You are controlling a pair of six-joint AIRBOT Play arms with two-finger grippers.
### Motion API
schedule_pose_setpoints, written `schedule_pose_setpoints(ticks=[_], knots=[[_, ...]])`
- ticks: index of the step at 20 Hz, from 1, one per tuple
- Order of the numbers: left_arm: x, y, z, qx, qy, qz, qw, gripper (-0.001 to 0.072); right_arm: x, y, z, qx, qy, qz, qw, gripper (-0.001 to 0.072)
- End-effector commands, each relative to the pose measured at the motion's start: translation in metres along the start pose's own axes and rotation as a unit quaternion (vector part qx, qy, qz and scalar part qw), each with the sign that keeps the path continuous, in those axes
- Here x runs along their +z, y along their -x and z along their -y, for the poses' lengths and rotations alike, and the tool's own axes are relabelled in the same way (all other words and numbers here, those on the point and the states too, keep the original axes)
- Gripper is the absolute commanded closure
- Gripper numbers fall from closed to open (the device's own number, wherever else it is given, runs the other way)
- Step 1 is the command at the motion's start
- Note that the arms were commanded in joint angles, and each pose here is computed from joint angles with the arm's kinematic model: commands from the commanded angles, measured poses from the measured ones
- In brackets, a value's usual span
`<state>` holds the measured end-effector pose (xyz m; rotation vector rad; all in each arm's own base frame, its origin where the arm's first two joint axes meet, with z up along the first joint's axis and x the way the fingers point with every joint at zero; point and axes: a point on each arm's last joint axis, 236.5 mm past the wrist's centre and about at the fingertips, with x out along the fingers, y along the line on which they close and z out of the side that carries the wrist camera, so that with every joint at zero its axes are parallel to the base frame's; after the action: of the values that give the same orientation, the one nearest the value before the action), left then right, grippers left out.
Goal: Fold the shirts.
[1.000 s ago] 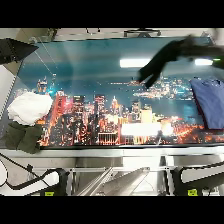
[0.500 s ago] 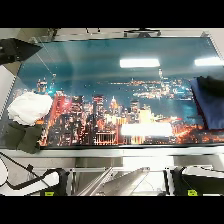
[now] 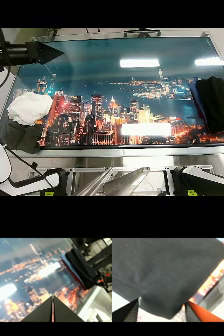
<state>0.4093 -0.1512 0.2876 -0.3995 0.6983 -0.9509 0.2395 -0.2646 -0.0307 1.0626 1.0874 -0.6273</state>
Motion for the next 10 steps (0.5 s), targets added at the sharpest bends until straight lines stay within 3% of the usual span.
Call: schedule_pose_setpoints(ticks=[1, 2, 4, 7, 8, 9, 10], knots=[[-0.002, -0.01, 0.003, -0.009, 0.0, -0.006, 1.0, 0.0682, -0.012, 0.023, 0.008, -0.03, 0.018, -0.034, 0.999, 0.0325], [-0.001, -0.009, 0.003, -0.009, 0.0, -0.004, 1.0, 0.0682, -0.013, 0.039, 0.002, -0.031, 0.014, -0.037, 0.999, 0.0367], [0.001, -0.006, 0.0, -0.005, 0.002, 0.0, 1.0, 0.0682, -0.006, 0.078, -0.021, -0.017, 0.002, -0.017, 1.0, 0.0365], [0.004, 0.002, -0.007, 0.001, 0.007, 0.009, 1.0, 0.0681, 0.001, 0.135, -0.087, 0.071, 0.005, 0.032, 0.997, 0.0367], [0.003, 0.005, -0.007, 0.003, 0.007, 0.008, 1.0, 0.0682, 0.002, 0.151, -0.115, 0.115, 0.016, 0.044, 0.992, 0.0427], [0.002, 0.011, -0.006, 0.005, 0.005, 0.006, 1.0, 0.0682, -0.005, 0.161, -0.141, 0.155, 0.041, 0.046, 0.986, 0.0645], [0.001, 0.018, -0.004, 0.009, 0.004, 0.008, 1.0, 0.0682, -0.012, 0.166, -0.161, 0.176, 0.063, 0.05, 0.981, 0.069]])
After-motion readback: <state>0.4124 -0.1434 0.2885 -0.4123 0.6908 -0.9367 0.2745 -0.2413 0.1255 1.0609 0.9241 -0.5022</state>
